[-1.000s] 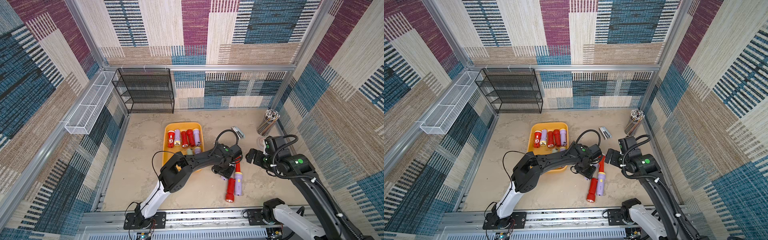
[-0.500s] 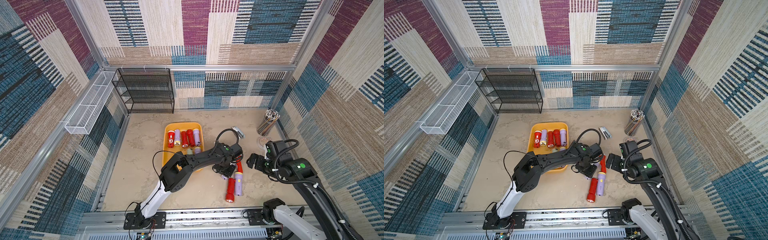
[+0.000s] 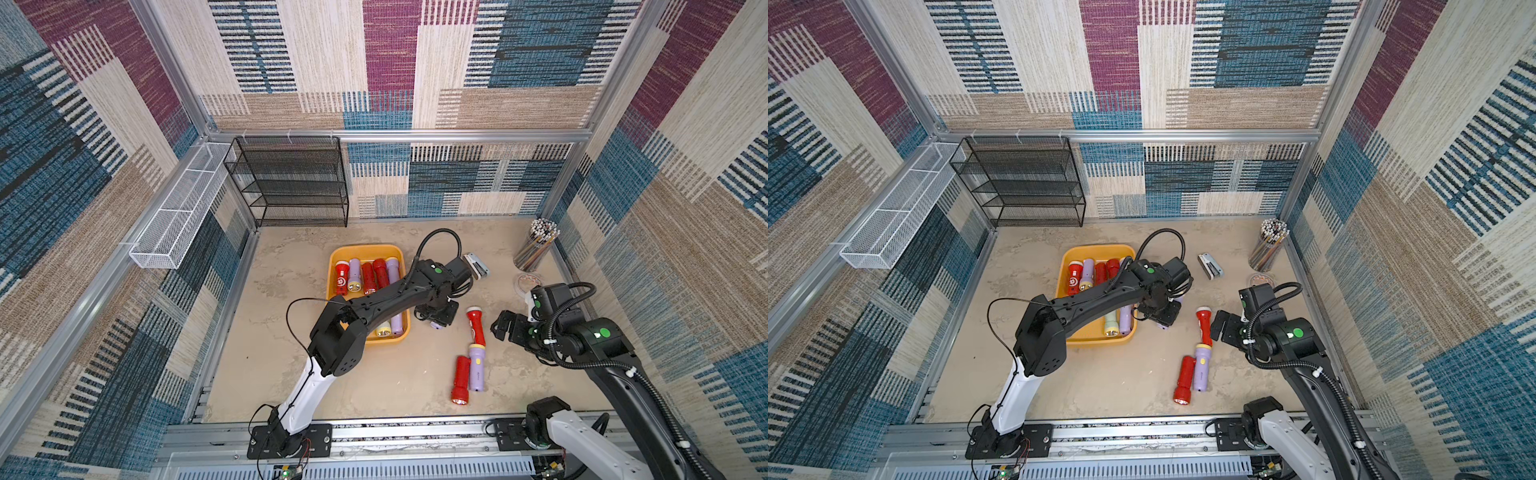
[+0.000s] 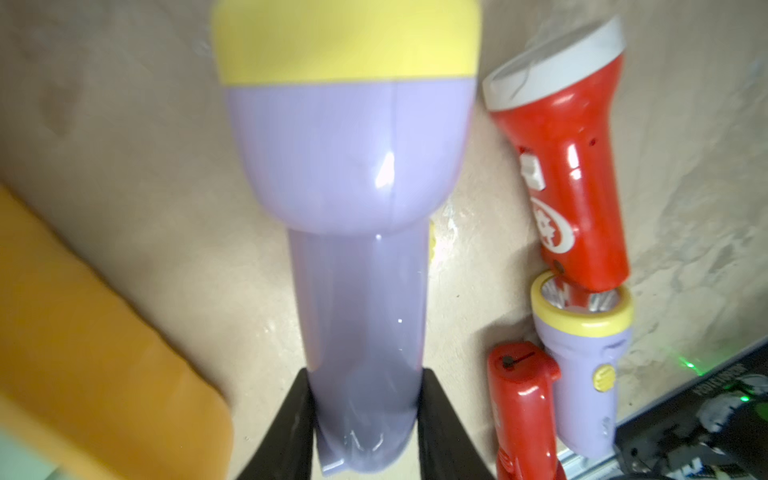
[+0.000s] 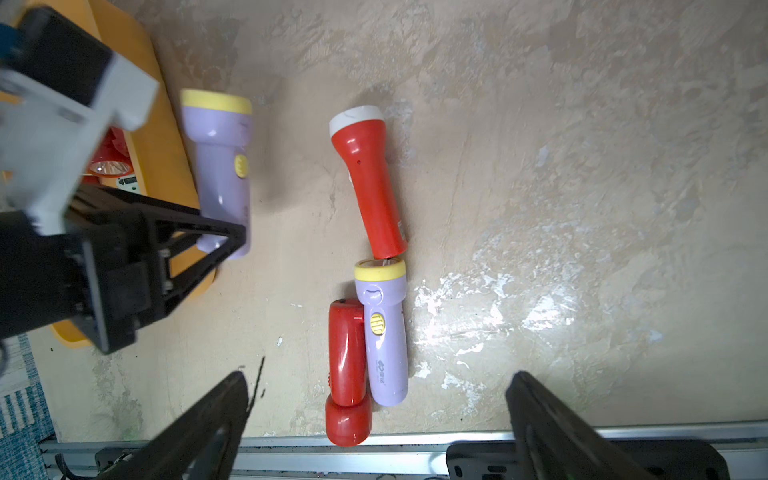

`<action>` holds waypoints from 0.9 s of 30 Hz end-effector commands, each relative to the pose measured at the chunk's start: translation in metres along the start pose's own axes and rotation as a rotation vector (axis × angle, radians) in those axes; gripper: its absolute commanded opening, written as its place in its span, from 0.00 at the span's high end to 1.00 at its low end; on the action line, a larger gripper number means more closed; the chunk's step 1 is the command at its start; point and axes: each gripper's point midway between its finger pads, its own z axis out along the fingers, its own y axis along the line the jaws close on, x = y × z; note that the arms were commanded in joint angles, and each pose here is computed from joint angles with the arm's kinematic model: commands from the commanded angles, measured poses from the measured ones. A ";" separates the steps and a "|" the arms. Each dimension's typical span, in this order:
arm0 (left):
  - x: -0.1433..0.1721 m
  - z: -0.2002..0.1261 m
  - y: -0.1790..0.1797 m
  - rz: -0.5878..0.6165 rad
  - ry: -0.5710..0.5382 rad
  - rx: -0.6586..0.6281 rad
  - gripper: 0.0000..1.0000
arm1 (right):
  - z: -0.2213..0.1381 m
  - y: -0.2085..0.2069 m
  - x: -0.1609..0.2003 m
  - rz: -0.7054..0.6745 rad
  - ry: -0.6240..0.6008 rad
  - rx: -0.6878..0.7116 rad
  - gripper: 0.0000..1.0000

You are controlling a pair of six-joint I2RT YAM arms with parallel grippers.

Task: Put the flashlights into the storage boxes
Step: Pick up the flashlight from the center of the board, then place the flashlight at the storage box.

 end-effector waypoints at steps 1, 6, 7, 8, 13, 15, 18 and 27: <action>-0.011 -0.032 0.014 0.021 -0.046 -0.044 0.87 | 0.001 0.012 -0.013 -0.014 -0.027 -0.038 0.00; -0.027 -0.068 0.049 -0.045 -0.106 -0.071 0.86 | 0.009 0.031 -0.032 -0.046 -0.032 -0.072 0.00; -0.028 -0.072 0.060 -0.067 -0.109 -0.079 0.86 | 0.012 0.035 -0.036 -0.056 -0.031 -0.080 0.00; -0.027 -0.074 0.070 -0.088 -0.109 -0.087 0.86 | 0.014 0.038 -0.039 -0.064 -0.030 -0.086 0.00; -0.024 -0.078 0.137 -0.195 -0.090 -0.147 0.86 | 0.030 0.062 -0.063 -0.114 -0.027 -0.126 0.00; -0.023 -0.077 0.159 -0.231 -0.081 -0.164 0.86 | 0.037 0.071 -0.074 -0.137 -0.022 -0.136 0.00; -0.023 -0.072 0.188 -0.280 -0.067 -0.183 0.87 | 0.049 0.083 -0.088 -0.166 -0.013 -0.142 0.00; -0.007 -0.055 0.259 -0.402 0.005 -0.205 0.87 | 0.078 0.098 -0.102 -0.184 0.039 -0.154 0.00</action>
